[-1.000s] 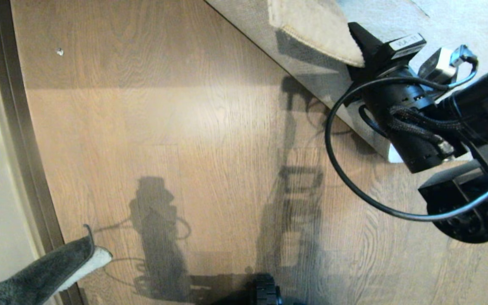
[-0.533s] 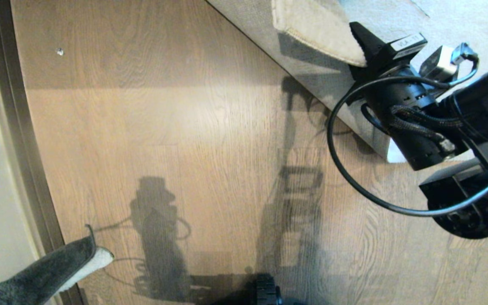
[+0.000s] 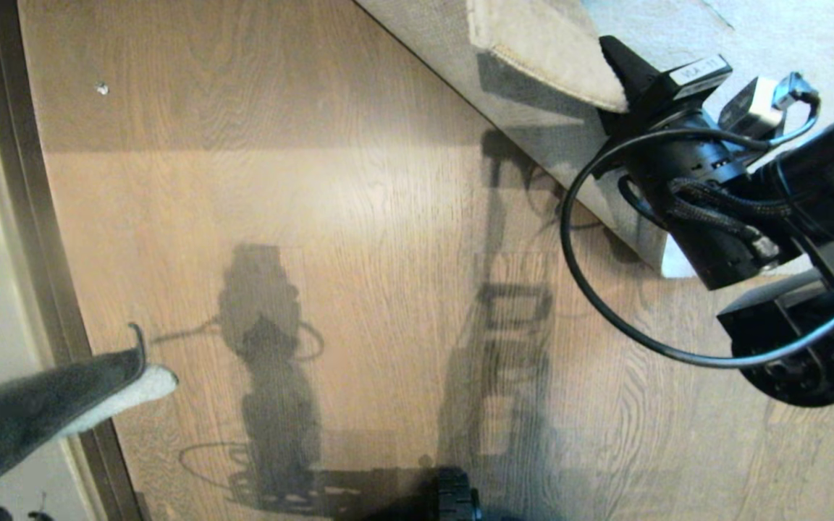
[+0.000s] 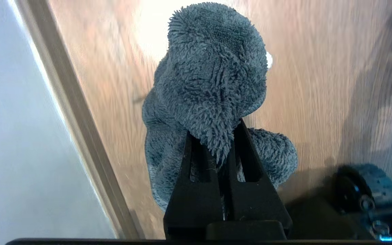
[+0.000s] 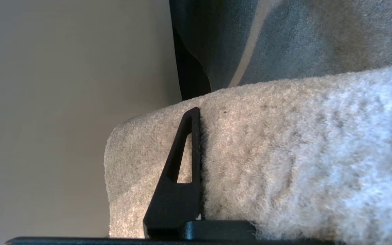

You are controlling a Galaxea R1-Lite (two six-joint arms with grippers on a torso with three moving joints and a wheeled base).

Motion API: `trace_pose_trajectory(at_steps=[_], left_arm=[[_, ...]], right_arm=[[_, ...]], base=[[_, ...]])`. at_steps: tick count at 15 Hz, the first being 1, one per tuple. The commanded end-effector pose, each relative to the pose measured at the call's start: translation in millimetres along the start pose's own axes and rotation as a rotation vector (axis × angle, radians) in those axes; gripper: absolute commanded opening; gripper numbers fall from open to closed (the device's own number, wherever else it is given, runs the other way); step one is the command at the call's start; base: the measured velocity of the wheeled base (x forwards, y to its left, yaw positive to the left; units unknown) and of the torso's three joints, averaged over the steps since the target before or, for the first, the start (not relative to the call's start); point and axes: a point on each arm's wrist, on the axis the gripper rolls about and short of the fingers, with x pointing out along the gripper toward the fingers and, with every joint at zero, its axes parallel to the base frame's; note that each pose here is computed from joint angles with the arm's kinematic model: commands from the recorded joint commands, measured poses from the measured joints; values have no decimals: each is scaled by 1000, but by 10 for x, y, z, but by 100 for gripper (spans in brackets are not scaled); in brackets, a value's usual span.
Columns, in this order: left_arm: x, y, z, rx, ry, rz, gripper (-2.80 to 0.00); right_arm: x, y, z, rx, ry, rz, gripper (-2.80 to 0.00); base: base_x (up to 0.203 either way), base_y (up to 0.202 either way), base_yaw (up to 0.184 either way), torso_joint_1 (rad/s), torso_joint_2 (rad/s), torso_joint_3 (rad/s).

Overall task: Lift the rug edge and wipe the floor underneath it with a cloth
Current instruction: Wipe the floor under the carpet with a rag

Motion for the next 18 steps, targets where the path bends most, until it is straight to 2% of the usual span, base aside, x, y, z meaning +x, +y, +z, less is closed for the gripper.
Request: trace_pose_trajectory(at_steps=[1,6,11,13,15,18], left_arm=[[327,45,192,10,66,-45,-280],[692,13,337,76,36,-225,-280],[1089,-185,314,90,81,-403,-280],[1324,-349,286,98,93,-466,-280],[1585,-592,253,100,92,-518,-280],[1972,-1111,252,75,50,-560,-280]], right_arm=[[15,51,17,11,-18,48,-280],[43,73,24,13,-23,63,-280],[89,111,40,12,-30,87,-280],[113,140,49,13,-36,101,-280],[122,144,50,15,-37,105,-280],[124,113,43,11,-37,97,-280]], base=[[0,0,0,0,0,0],[0,0,0,0,0,0],[0,0,0,0,0,0],[0,0,0,0,0,0],[0,0,0,0,0,0],[0,0,0,0,0,0]])
